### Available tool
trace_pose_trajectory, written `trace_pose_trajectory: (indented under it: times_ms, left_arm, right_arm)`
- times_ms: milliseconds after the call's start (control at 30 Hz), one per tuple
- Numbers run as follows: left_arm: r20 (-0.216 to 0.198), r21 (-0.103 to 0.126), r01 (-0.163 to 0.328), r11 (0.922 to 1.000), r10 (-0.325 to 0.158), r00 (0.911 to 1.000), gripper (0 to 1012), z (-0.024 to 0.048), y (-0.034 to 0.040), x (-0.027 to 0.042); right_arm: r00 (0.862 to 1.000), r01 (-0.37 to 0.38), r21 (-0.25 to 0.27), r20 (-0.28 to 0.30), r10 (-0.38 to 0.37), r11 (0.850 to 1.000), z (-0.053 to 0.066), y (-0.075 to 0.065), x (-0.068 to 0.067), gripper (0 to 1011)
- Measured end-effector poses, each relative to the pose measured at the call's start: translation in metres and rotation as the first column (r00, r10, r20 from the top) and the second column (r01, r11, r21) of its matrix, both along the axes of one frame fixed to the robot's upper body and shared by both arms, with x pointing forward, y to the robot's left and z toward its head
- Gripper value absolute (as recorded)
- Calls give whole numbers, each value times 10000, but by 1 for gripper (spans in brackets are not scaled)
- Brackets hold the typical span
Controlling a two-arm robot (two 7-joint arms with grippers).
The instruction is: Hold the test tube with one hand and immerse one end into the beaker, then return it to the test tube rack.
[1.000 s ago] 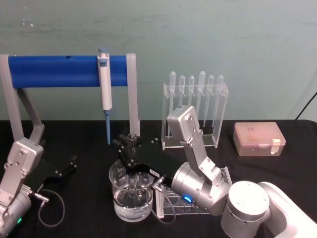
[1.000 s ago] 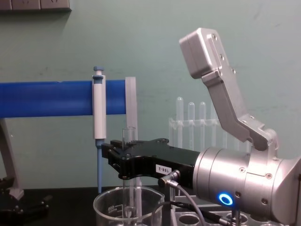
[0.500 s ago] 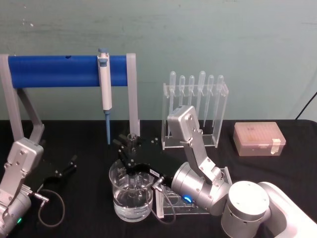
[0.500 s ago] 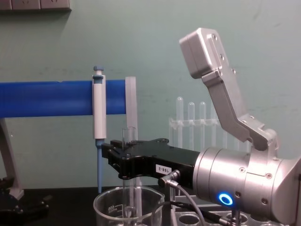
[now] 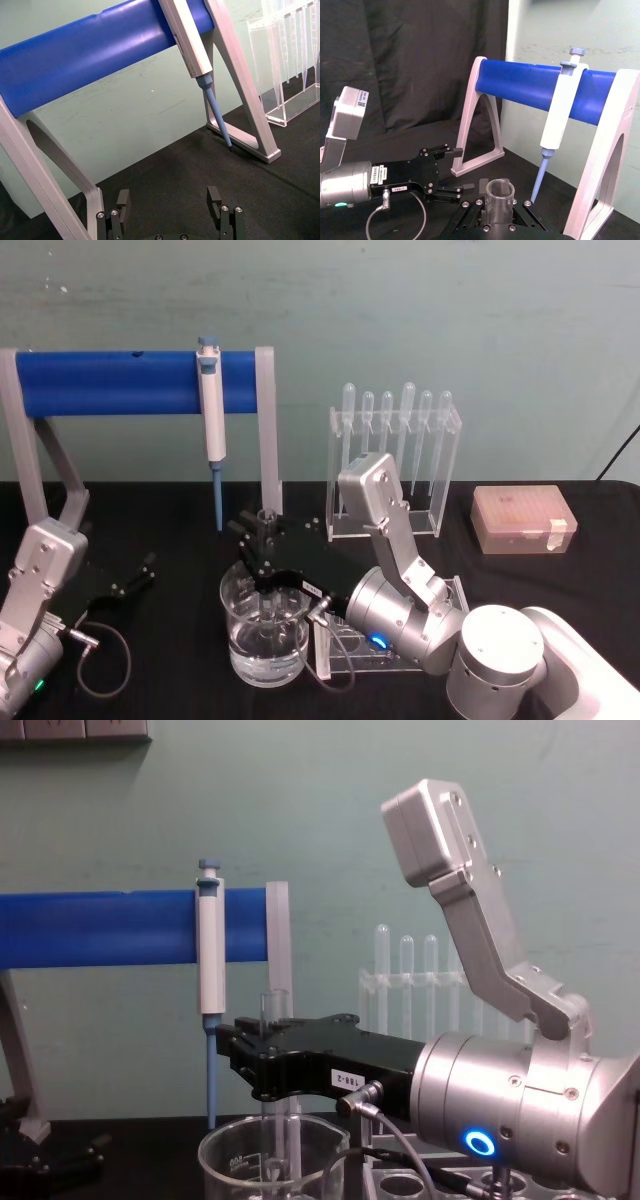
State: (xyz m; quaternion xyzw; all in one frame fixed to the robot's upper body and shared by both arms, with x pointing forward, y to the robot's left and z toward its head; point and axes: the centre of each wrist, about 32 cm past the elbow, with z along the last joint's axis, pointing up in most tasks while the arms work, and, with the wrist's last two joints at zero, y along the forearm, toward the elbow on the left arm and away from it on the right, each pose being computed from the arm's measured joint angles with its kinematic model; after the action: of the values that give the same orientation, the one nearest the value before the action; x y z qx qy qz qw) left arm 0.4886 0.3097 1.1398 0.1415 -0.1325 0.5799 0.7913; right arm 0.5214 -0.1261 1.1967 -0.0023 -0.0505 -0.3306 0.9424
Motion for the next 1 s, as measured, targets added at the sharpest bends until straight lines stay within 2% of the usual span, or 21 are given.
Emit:
trace_pose_trajectory:
  times_ms: [1000]
  left_arm:
    - [0, -1, 1, 10000, -1, 10000, 1000, 0, 0, 0]
  right_arm:
    - [10000, 0, 0, 0, 0, 10000, 0, 0, 0, 136]
